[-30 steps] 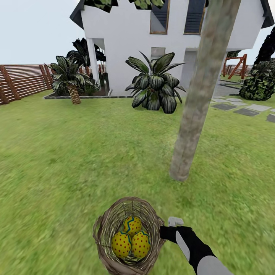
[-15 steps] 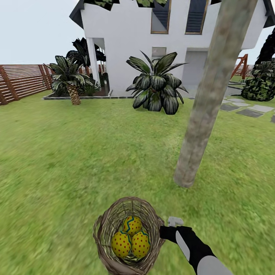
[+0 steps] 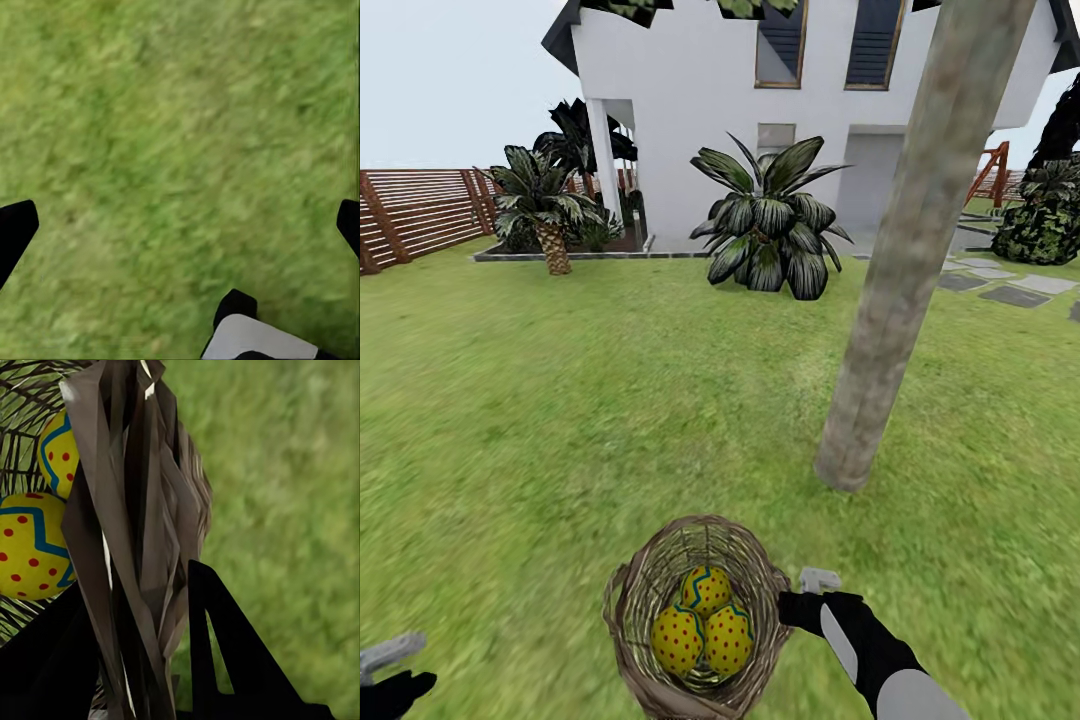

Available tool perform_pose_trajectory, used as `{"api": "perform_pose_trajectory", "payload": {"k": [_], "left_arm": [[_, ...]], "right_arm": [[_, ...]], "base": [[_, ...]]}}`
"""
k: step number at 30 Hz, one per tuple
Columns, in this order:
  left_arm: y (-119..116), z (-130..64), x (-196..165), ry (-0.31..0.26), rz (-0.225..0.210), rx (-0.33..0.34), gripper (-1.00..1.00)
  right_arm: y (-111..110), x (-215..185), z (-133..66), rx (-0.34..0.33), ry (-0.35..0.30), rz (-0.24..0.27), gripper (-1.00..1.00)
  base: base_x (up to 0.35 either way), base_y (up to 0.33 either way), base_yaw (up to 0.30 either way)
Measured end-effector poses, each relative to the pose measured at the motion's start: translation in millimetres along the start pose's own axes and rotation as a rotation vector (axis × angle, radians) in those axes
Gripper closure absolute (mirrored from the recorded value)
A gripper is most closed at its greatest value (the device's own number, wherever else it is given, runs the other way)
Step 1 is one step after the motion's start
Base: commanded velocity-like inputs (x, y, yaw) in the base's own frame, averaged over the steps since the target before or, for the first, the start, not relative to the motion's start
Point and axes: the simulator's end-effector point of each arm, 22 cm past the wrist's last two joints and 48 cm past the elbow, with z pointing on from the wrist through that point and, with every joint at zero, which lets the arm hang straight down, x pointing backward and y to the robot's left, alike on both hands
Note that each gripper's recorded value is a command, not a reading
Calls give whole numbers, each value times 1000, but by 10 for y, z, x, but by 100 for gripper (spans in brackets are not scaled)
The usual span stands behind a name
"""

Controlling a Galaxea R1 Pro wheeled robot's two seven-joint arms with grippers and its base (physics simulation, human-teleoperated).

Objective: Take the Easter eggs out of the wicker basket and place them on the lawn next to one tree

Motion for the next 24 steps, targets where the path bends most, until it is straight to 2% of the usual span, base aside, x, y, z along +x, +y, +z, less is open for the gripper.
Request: {"api": "perform_pose_trajectory", "payload": {"k": [1,5,11,14,17,24], "left_arm": [[-19,21,-28,-24,6,4,-100],[-129,155,50,-55,7,21,-100],[-254,262,145,-55,-5,38,-100],[-264,303,171,-53,-7,38,-100],[-292,349,215,-48,-10,40,-100],[-310,429,251,-46,-11,40,-100]], "right_arm": [[1,-1,11,-1,-1,1,100],[-6,13,56,-2,0,-3,100],[5,35,125,-16,1,-6,100],[77,40,157,-52,-1,4,100],[73,70,195,-55,5,-11,100],[55,77,266,-56,-1,-9,100]], "base": [[0,0,0],[0,0,0],[0,0,0],[0,0,0],[0,0,0],[0,0,0]]}}
